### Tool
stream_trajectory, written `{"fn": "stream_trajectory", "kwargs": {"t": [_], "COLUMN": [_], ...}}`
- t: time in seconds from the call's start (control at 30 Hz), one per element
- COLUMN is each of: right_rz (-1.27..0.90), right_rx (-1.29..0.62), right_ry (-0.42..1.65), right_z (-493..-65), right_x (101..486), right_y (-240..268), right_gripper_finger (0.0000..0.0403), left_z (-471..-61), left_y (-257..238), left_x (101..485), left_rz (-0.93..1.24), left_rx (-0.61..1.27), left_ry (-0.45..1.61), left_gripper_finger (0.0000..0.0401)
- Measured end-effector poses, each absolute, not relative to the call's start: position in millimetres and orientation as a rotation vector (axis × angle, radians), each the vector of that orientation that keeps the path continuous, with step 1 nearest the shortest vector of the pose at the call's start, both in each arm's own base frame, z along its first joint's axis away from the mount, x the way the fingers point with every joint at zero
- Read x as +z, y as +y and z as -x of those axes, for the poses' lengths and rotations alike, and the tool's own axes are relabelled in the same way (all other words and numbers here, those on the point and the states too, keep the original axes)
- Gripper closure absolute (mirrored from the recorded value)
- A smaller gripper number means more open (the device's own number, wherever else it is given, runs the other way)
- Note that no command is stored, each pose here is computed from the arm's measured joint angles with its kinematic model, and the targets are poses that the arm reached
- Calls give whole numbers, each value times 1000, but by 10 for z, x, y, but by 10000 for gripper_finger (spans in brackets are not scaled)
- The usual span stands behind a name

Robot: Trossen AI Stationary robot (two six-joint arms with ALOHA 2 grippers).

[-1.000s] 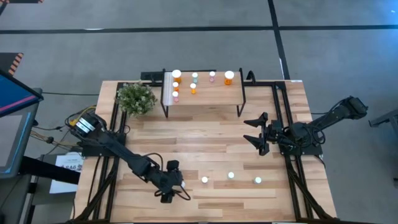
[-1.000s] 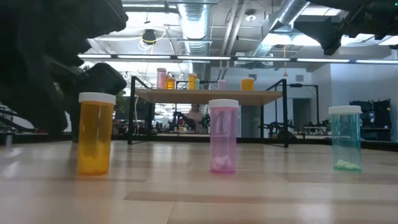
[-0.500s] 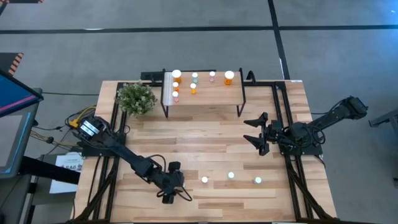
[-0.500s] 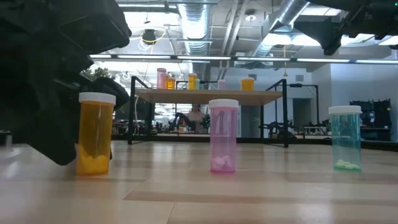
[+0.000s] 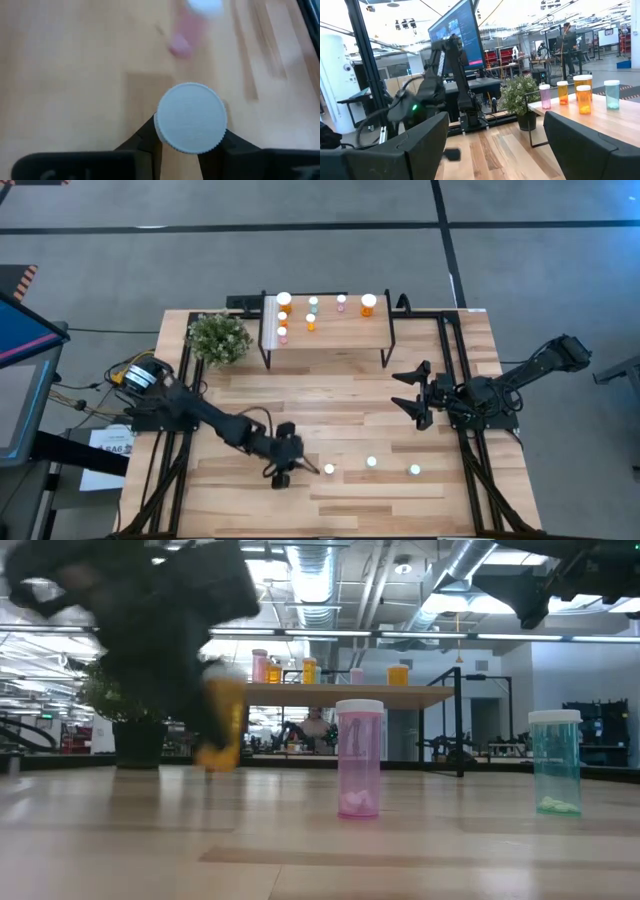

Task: Pick and place medicine bottles onto shelf by color
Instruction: Put the small orange pill bottle on the shelf

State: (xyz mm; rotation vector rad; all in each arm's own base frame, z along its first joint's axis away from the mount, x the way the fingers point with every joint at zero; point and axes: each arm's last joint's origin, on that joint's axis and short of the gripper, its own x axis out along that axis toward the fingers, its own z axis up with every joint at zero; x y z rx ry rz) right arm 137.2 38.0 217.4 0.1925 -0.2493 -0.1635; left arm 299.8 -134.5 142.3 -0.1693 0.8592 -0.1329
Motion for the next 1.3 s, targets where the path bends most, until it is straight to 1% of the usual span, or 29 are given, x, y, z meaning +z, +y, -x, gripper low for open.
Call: {"fn": "stream_trajectory", "kwargs": {"t": [0.2,0.3,0.43,0.67,0.83,1.2,1.3], "right_rz": [-191,-191,-192,-214,-331,-414,-426], "right_rx": [-164,-164,-163,-163,-185,-355,-343], "right_ry": [-247,-247,-248,-252,-239,-115,-80], "right_z": [-1372,-1372,-1372,-1373,-1441,-1924,-2054], "right_x": [2172,2172,2173,2175,2155,2070,2054], "right_y": [381,381,381,377,344,190,160], "right_gripper_finger": [55,55,55,54,54,55,55], "left_z": [-3015,-3000,-2975,-2964,-2986,-2993,-2981], "left_y": [-890,-627,-336,-148,-139,-182,-217], "left_x": [1871,2065,2253,2353,2386,2365,2349], "left_rz": [133,115,122,128,110,109,103], "left_rx": [53,172,247,235,214,175,164], "left_ry": [714,642,574,537,502,514,533], "left_gripper_finger": [310,307,307,306,306,305,305]}}
